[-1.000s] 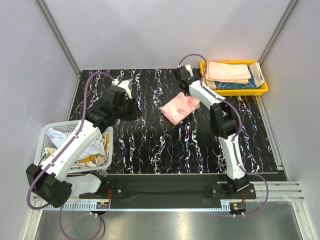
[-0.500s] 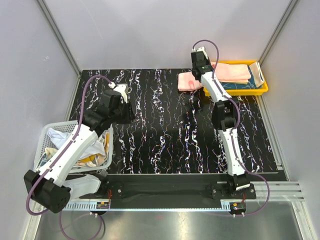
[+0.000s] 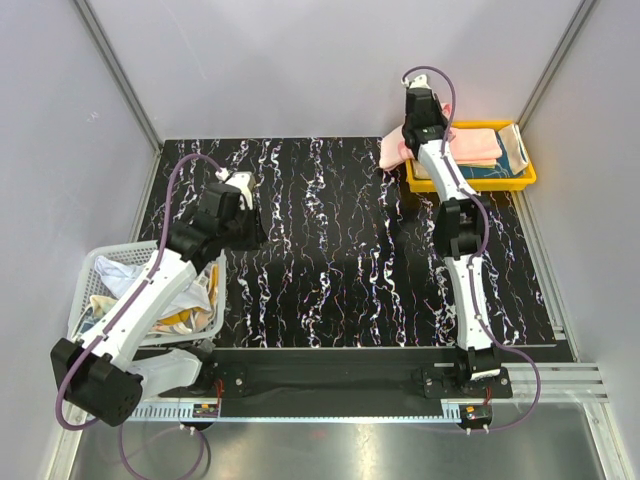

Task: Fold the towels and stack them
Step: Neatly place the folded towel into the bin

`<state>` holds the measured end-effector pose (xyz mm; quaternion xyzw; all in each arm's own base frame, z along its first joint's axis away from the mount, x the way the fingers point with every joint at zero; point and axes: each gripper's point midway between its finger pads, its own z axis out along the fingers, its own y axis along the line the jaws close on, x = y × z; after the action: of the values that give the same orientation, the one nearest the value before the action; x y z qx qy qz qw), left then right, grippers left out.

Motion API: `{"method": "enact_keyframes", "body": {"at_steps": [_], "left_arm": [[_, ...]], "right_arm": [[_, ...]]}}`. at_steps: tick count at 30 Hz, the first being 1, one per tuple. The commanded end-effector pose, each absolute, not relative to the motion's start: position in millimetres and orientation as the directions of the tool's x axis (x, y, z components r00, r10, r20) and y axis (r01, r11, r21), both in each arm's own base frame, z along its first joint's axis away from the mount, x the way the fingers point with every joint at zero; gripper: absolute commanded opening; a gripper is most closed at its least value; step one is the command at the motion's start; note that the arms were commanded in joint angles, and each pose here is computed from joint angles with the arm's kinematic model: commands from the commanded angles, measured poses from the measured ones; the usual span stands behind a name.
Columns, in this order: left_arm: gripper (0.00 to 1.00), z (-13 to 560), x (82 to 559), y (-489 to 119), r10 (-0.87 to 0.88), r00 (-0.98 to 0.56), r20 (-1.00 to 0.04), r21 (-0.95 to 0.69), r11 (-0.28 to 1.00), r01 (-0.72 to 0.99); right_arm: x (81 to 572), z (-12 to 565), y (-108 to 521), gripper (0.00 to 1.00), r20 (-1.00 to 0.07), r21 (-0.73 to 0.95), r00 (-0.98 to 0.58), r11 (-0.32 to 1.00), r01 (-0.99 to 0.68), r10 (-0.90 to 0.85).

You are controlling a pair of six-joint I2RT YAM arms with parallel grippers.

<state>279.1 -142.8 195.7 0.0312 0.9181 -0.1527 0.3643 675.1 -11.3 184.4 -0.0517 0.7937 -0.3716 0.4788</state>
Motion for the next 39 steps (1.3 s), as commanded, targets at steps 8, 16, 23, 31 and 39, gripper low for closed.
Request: {"method": "enact_keyframes", "body": {"at_steps": [8,16,23,31,39], "left_arm": [[0.31,195,287,-150,-0.048,-0.728,-0.684,-0.285,0.936,0.206],[0.31,195,287,-152,-0.050,-0.732,-0.680,-0.298,0.931,0.213],[0.31,192,286,-153,-0.047,-0.738,-0.674,-0.302,0.928,0.217],[0.31,188,286,-153,-0.044,-0.748,-0.663,-0.303,0.929,0.213],[0.31,186,288,-151,-0.048,-0.751,-0.659,-0.300,0.932,0.204]], "right_arm": [[682,258,-37,0.00,-0.778,-0.619,-0.417,0.685,0.383,-0.470],[679,266,-56,0.00,-0.790,-0.603,-0.413,0.696,0.389,-0.453],[672,266,-101,0.00,-0.823,-0.548,-0.417,0.731,0.405,-0.386],[674,206,-144,0.33,-0.871,-0.402,-0.441,0.831,0.384,-0.217],[678,218,-127,1.00,-0.920,-0.245,-0.380,0.892,0.380,-0.091]]}}
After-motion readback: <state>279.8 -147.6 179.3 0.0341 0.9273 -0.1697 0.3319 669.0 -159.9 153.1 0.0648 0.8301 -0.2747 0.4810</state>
